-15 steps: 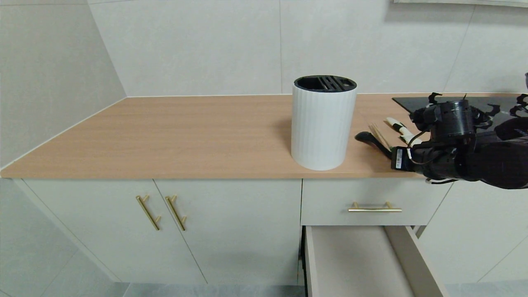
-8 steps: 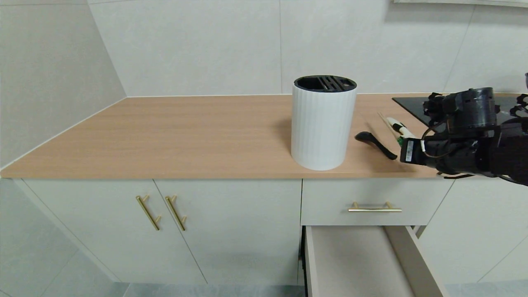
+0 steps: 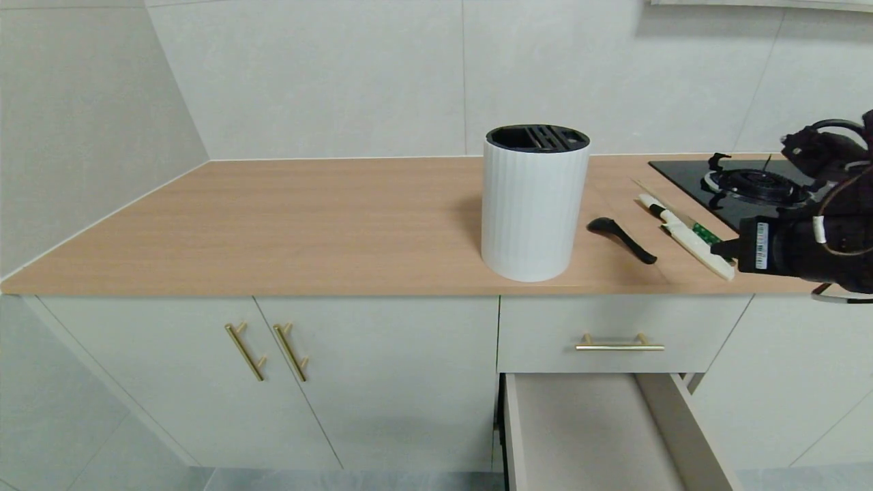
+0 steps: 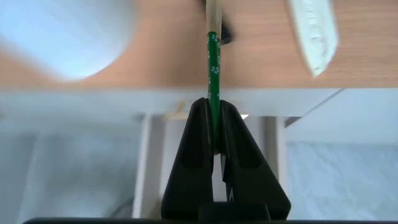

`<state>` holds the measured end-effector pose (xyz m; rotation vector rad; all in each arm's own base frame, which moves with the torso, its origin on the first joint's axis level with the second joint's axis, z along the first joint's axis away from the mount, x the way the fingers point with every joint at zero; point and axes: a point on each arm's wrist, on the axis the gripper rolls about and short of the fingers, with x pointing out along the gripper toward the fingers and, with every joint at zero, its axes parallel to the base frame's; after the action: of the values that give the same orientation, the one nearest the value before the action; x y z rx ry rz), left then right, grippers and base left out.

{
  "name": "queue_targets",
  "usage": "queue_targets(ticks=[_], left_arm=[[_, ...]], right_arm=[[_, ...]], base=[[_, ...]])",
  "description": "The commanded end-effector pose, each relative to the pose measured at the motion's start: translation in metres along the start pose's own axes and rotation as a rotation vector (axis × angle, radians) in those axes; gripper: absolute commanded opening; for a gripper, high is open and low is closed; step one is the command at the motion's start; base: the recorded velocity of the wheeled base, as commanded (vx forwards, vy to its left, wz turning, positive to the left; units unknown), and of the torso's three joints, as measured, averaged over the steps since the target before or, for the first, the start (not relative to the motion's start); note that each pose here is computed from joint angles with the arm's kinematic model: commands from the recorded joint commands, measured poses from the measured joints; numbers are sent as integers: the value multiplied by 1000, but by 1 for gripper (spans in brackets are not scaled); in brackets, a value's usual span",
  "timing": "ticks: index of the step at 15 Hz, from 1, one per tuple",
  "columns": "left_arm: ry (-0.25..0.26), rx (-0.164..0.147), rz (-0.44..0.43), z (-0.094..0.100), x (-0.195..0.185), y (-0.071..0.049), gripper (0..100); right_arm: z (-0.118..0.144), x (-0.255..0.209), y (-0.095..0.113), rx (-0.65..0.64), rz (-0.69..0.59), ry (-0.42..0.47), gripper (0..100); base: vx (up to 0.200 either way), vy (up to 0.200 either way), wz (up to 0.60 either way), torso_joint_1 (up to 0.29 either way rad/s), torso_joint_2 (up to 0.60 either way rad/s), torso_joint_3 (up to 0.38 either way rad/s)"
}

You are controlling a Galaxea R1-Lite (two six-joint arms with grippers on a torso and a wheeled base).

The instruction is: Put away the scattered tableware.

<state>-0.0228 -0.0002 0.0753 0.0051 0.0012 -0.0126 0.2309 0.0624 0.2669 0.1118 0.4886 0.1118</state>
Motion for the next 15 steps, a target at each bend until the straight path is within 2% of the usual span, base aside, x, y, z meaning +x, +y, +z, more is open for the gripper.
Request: queue_targets(ticks=[1, 3, 7, 13, 15], left_arm=[[0, 1, 0, 0, 0, 0, 100], [0, -1, 0, 0, 0, 0, 100], [0, -1, 0, 0, 0, 0, 100], [0, 1, 0, 0, 0, 0, 100], [0, -1, 0, 0, 0, 0, 100]], right_arm=[[-1, -50, -3, -42, 83, -76, 0], [-4, -65, -5, -78, 89, -87, 0], [-13, -83, -4, -129, 109, -35, 0], [-38, -97, 5, -294, 187, 144, 0], [-42, -98, 10, -319, 220, 167, 0]], base=[[0, 0, 0, 0, 0, 0], [0, 0, 0, 0, 0, 0], [0, 0, 0, 0, 0, 0], [0, 0, 0, 0, 0, 0], [0, 0, 0, 0, 0, 0]])
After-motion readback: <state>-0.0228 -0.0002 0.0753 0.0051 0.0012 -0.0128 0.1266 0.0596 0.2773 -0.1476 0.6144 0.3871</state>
